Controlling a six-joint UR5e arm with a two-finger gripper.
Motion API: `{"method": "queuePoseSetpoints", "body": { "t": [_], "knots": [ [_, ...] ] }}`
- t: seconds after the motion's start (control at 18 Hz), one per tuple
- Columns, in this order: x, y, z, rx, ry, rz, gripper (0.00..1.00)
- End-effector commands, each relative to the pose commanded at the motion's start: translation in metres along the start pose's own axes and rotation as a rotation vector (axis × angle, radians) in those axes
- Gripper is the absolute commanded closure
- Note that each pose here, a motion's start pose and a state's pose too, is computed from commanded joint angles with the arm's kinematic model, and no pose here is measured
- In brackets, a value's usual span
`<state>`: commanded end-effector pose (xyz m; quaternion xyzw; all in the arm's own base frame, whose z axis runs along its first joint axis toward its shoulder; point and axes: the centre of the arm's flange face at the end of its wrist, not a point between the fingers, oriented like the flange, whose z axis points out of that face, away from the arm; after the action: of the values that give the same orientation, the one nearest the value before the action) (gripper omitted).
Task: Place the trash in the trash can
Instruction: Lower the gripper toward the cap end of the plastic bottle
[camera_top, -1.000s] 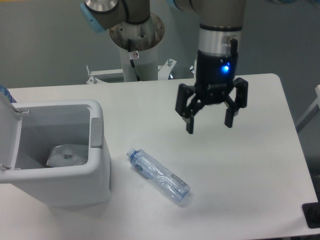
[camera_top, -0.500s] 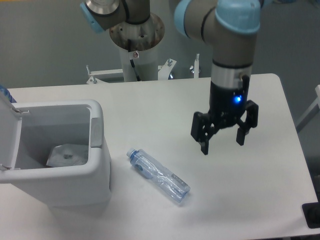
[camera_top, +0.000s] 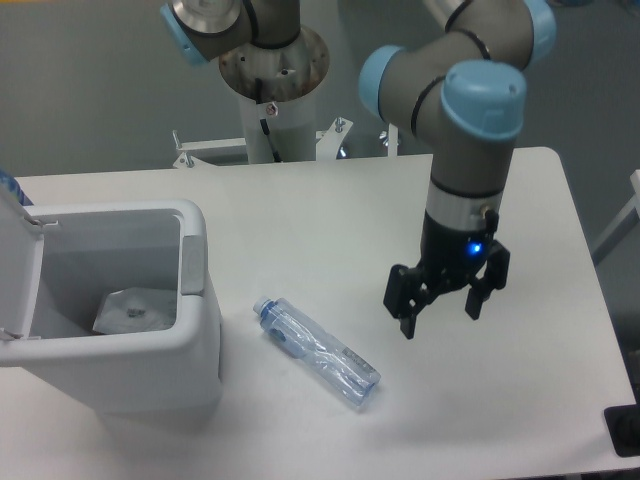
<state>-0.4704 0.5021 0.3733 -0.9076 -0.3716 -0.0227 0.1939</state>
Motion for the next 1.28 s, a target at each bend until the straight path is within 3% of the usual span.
{"method": "queuePoseSetpoints", "body": {
  "t": [0.33, 0.56, 0.89, 1.11, 1.28],
  "knots": [
    [0.001, 0.007, 0.048, -0.071, 0.006, -0.129, 0.0],
    [0.018, 0.013, 0.078, -0.117, -0.04, -0.137, 0.0],
    [0.042, 0.018, 0.103, -0.151, -0.043, -0.158, 0.0],
    [0.05, 0.024, 0.128, -0.186, -0.103, -0.162, 0.0],
    [0.054, 0.024, 0.13, -0.186, -0.106, -0.17, 0.0]
  ]
}}
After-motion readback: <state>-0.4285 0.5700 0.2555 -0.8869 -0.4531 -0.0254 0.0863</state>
